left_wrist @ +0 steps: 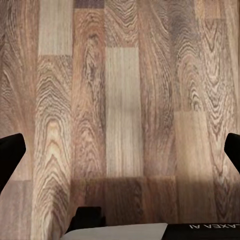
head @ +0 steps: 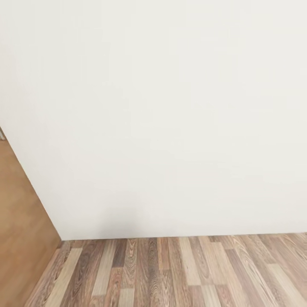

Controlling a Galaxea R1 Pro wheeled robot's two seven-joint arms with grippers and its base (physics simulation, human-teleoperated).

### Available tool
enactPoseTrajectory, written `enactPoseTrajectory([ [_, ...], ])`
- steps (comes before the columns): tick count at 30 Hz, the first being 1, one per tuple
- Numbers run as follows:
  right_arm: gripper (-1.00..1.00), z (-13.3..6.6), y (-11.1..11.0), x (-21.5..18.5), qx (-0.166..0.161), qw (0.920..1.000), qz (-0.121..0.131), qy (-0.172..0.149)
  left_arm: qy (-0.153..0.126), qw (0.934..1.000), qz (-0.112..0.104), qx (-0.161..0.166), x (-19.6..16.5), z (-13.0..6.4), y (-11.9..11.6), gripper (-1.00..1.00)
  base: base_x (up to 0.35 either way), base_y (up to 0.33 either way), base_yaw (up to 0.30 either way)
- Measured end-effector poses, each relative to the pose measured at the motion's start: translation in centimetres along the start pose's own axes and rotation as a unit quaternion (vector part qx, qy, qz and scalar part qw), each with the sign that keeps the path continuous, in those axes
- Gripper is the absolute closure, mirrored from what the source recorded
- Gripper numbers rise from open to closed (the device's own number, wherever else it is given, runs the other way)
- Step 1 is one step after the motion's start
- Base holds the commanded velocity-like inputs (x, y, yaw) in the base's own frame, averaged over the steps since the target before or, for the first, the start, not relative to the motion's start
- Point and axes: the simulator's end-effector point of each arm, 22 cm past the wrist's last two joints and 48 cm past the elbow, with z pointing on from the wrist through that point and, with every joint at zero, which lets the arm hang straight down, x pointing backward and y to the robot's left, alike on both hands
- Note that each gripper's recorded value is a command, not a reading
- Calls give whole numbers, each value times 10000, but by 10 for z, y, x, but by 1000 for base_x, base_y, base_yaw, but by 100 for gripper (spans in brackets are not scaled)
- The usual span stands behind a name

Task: In the bedroom, move the book from the bed onto either nightstand, and place the two sandals side by side next to the bed.

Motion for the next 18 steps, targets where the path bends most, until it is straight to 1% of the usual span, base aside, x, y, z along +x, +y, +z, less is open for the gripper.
enactPoseTrajectory([
  [18,-100,0,0,0,0,10000,0,0,-1,10000,0,0,0,0,0,-100,4,1,-218],
])
